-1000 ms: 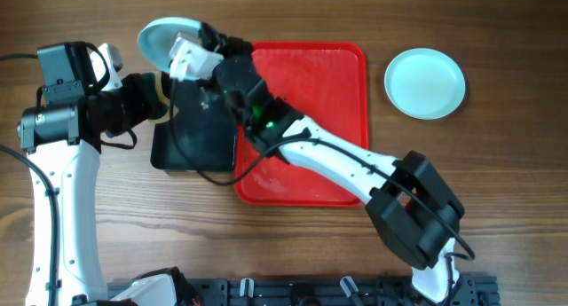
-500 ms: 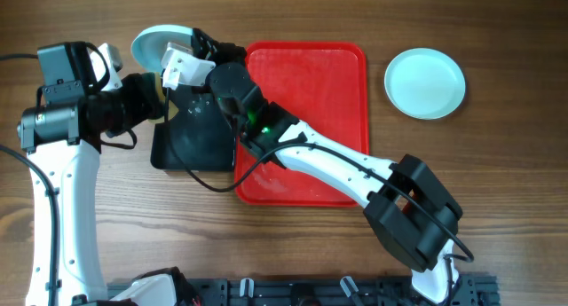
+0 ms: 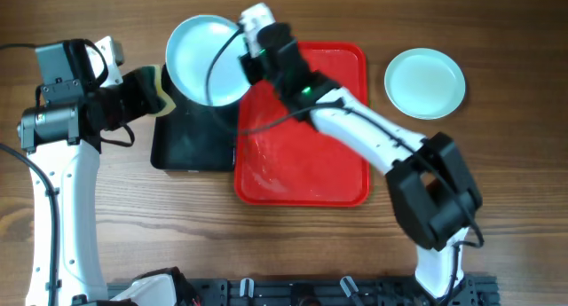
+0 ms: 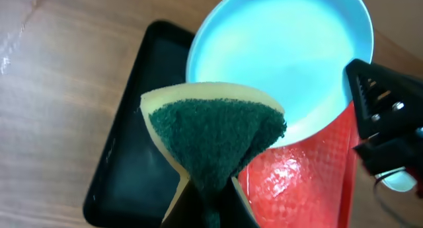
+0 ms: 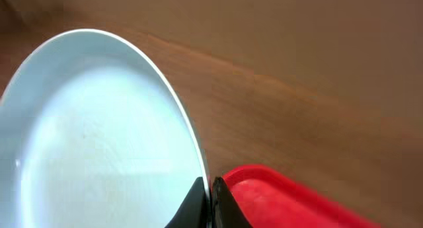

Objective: Clean dirty plates on tray and stack at the side
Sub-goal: 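Carry the plate right and lower it onto the plate stack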

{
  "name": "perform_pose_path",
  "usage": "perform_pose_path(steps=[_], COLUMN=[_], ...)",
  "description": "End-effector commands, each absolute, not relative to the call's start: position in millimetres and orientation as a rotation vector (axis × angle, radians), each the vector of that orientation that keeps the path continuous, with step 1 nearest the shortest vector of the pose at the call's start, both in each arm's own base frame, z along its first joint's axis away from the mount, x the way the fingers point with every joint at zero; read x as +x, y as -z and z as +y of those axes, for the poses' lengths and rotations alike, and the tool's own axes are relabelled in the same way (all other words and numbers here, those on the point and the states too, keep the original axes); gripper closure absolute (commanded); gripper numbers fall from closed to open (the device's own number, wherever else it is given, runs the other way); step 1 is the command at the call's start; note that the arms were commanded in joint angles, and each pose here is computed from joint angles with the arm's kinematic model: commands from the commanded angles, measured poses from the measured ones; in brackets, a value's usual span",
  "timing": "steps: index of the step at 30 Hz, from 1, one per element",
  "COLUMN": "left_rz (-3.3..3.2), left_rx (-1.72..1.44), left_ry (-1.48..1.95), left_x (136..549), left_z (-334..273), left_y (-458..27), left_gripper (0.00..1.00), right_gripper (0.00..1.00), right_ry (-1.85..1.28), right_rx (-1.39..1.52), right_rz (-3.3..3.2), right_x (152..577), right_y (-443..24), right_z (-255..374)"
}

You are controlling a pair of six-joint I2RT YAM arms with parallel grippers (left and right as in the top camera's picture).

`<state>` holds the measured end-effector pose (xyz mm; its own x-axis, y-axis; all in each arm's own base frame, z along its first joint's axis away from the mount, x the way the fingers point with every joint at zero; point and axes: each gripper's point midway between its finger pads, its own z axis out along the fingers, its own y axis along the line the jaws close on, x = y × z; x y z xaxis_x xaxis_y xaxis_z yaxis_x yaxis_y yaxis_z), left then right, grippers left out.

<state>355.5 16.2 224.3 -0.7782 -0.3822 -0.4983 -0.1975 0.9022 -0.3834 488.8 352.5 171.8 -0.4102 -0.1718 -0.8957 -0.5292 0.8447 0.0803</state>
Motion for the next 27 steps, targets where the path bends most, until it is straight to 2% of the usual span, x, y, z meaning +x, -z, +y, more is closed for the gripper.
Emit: perform_pose_path(steps=[1,4,7,12,15,18,23,27], left_rz=[2.466,2.463,2.465,2.45,2.478,2.542,2.625,2.65], left_rx=[-0.326,-0.317,-0.204,-0.037,0.012,0.04,0.029,0.025], left_ry=[0.395,0.392,0.368,0.326,0.337,0.357,0.367,0.37], left_x=[360.2,361.0,362.2,371.7,377.8,383.0,390.4,397.4], left_z=[14.8,14.8,8.7,-16.5,-32.0,-43.9,-44.7,-44.7], left_y=[-223.8,-224.4,-225.1,-226.2,-214.4,-191.2,-158.5,-142.5], left_gripper=[0.96,0.96,0.96,0.96,0.96,0.96,0.96,0.96], right_gripper=[0.96,0.96,0.96,0.96,0.96,0.96,0.96,0.96], right_ry=[-0.91,-1.025,-1.011,-0.83,-0.74,-0.517,-0.187,-0.064], right_rx=[-0.383,-0.309,-0.157,0.126,0.258,0.45,0.663,0.719], right_rz=[2.04,2.121,2.239,2.394,2.445,2.527,2.6,2.622], right_x=[483.1,489.9,503.3,513.1,506.3,489.2,458.5,446.9], right_y=[-208.0,-207.4,-190.0,-151.9,-137.4,-114.7,-93.8,-89.1], right_z=[341.4,297.8,228.7,93.6,33.6,-37.5,-113.9,-133.0])
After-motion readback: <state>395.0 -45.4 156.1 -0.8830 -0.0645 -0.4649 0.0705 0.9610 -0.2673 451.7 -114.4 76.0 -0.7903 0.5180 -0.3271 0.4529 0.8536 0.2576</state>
